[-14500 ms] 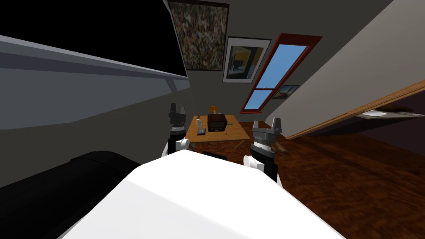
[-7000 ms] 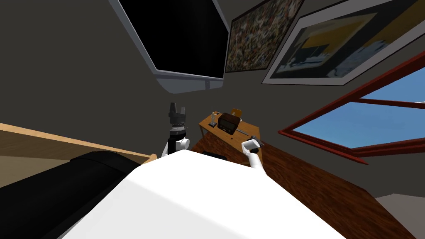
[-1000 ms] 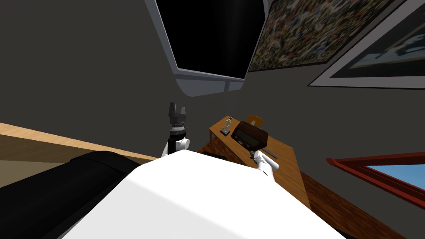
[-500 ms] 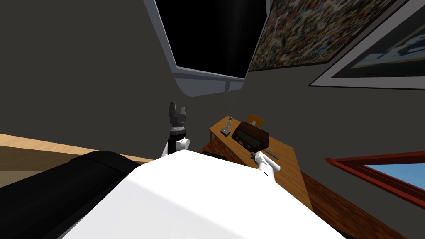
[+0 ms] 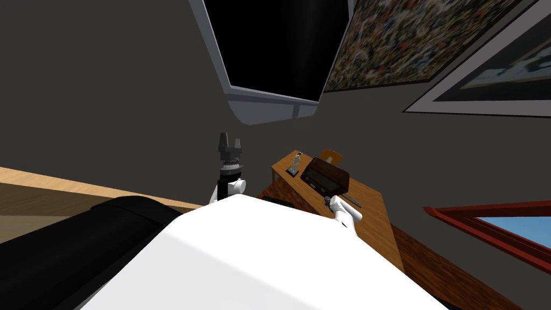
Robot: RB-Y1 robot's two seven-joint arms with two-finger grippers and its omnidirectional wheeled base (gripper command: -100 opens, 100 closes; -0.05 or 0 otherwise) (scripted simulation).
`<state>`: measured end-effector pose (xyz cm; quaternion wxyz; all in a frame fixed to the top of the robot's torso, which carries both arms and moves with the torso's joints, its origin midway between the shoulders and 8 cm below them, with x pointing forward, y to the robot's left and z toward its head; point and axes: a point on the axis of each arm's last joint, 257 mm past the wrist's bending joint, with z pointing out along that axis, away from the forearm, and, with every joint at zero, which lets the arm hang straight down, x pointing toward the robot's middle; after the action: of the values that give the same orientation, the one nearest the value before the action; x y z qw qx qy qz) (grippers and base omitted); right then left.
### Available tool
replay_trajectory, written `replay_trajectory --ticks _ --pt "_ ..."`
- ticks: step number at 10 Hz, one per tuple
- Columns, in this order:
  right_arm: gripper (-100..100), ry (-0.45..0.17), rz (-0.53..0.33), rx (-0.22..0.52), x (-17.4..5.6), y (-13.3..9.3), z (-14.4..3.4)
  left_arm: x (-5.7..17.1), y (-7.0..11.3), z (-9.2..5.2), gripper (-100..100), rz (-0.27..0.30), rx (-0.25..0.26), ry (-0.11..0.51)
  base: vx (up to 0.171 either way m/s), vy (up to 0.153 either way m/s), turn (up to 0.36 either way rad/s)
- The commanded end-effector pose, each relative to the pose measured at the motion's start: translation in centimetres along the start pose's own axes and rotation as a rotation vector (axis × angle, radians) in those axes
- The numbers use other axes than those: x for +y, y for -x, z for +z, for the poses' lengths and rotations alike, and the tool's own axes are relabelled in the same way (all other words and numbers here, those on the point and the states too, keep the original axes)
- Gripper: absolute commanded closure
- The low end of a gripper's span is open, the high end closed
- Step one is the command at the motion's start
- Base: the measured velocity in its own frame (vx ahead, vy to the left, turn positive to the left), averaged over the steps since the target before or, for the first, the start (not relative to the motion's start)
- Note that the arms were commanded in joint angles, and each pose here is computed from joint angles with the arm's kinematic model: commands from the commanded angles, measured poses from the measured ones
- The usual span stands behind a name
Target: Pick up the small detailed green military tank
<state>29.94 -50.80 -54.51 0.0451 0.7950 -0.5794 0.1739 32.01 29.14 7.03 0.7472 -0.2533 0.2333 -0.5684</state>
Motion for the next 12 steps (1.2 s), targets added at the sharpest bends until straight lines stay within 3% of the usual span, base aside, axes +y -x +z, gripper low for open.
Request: replay_trajectory --ticks 1,12 --pt "100 0.0 0.012 -0.003 -0.8 0.3 -0.2 0.0 0.0 0.0 0 0.0 0.0 0.0 -0.061 -0.095 0.102" --pt "100 0.023 0.046 -0.009 -5.5 2.7 -1.5 0.0 0.0 0.0 0 0.0 0.0 0.0 -0.059 -0.059 0.063"
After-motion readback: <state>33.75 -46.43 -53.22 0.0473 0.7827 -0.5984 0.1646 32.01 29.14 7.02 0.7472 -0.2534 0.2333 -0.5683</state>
